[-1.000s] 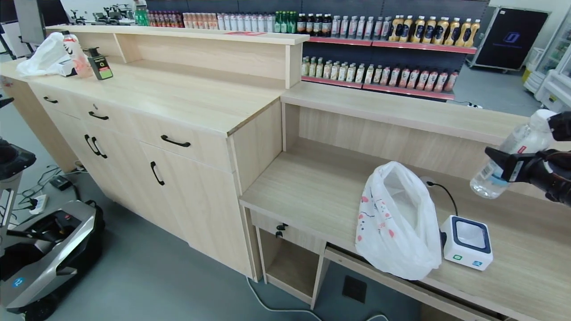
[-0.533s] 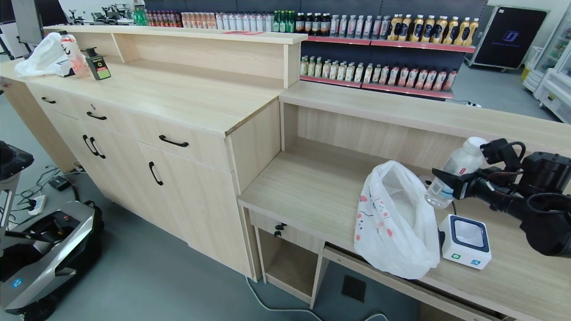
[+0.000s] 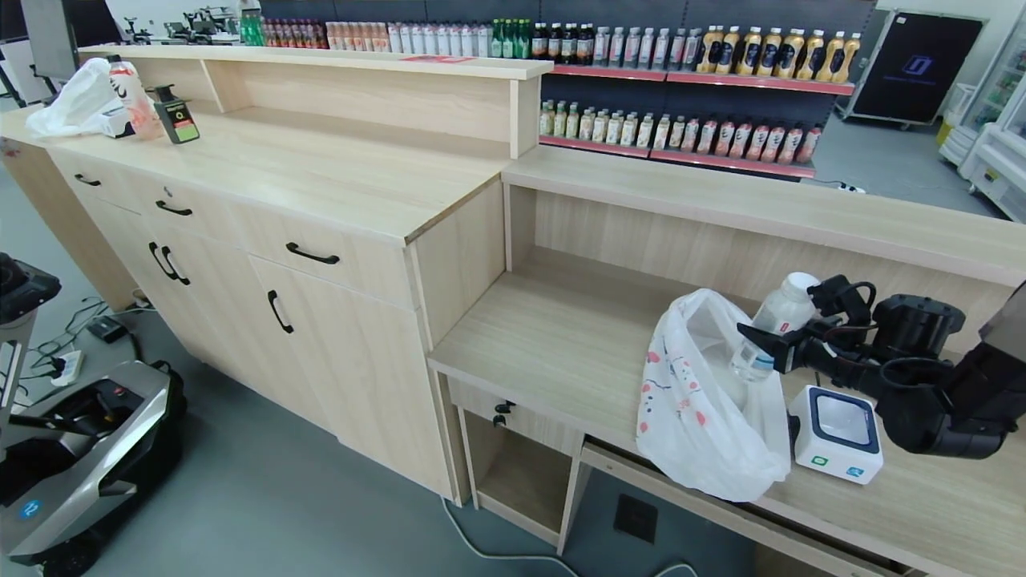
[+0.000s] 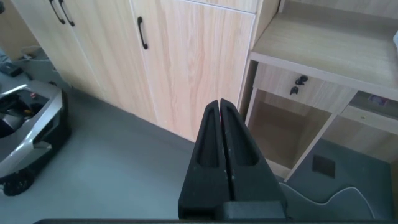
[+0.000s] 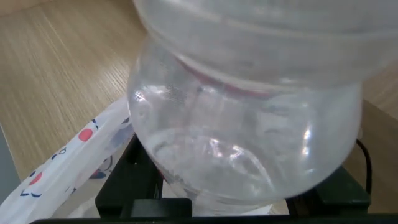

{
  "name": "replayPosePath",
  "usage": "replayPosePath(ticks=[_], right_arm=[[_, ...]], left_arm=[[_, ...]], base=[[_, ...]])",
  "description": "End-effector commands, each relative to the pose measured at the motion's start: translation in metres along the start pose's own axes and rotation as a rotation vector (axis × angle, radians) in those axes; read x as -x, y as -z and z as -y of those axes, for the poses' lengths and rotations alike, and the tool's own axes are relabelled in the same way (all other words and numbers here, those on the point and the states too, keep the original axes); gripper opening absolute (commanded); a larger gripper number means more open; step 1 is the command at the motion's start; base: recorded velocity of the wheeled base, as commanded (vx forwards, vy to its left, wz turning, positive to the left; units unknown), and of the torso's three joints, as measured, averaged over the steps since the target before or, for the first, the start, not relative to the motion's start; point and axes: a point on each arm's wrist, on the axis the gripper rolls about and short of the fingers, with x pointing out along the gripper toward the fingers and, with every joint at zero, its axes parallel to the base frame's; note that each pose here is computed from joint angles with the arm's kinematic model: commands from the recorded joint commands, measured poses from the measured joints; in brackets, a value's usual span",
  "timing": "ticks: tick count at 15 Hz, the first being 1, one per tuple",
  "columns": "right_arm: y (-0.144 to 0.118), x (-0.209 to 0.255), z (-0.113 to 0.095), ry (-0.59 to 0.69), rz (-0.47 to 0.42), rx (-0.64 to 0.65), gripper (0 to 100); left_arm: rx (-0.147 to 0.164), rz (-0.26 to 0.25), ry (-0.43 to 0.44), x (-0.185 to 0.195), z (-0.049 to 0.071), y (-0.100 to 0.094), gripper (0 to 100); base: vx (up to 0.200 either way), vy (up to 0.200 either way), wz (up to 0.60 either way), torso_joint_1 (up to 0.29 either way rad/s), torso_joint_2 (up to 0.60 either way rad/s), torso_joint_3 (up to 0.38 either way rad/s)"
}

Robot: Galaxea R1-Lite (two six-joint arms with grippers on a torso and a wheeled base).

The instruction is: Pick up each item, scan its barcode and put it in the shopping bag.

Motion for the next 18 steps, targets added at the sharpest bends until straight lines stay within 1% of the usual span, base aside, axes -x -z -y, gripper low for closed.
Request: replayPosePath(ticks=[1, 4, 6, 9, 13, 18], right_arm=[[0.018, -0.01, -0.002, -0.018, -0.024, -0.016, 0], [0.025, -0.028, -0.005, -0.04, -0.008, -0.009, 0], [0.029, -0.04, -0.003, -0.077, 0.018, 0.002, 0], [0.038, -0.05, -0.005, -0.105, 0.026, 0.004, 0], [0.047, -0.056, -0.004, -0.11, 0.018, 0.002, 0], [0.059, -0.059, -0.009, -0.119, 0.0, 0.014, 0]], left_arm=[[0.001, 0.0, 0.0, 0.0, 0.0, 0.0, 0], [-0.001, 0.0, 0.0, 0.0, 0.0, 0.0, 0], [0.001, 0.0, 0.0, 0.0, 0.0, 0.0, 0], [-0.001, 0.0, 0.0, 0.0, 0.0, 0.0, 0], [-0.001, 0.0, 0.0, 0.0, 0.0, 0.0, 0], [-0.001, 0.0, 0.0, 0.0, 0.0, 0.0, 0]], base=[[0.0, 0.0, 0.0, 0.0, 0.0, 0.0], [0.0, 0.0, 0.0, 0.0, 0.0, 0.0], [0.0, 0.0, 0.0, 0.0, 0.0, 0.0], [0.0, 0.0, 0.0, 0.0, 0.0, 0.0], [0.0, 0.0, 0.0, 0.0, 0.0, 0.0], [0.0, 0.0, 0.0, 0.0, 0.0, 0.0]])
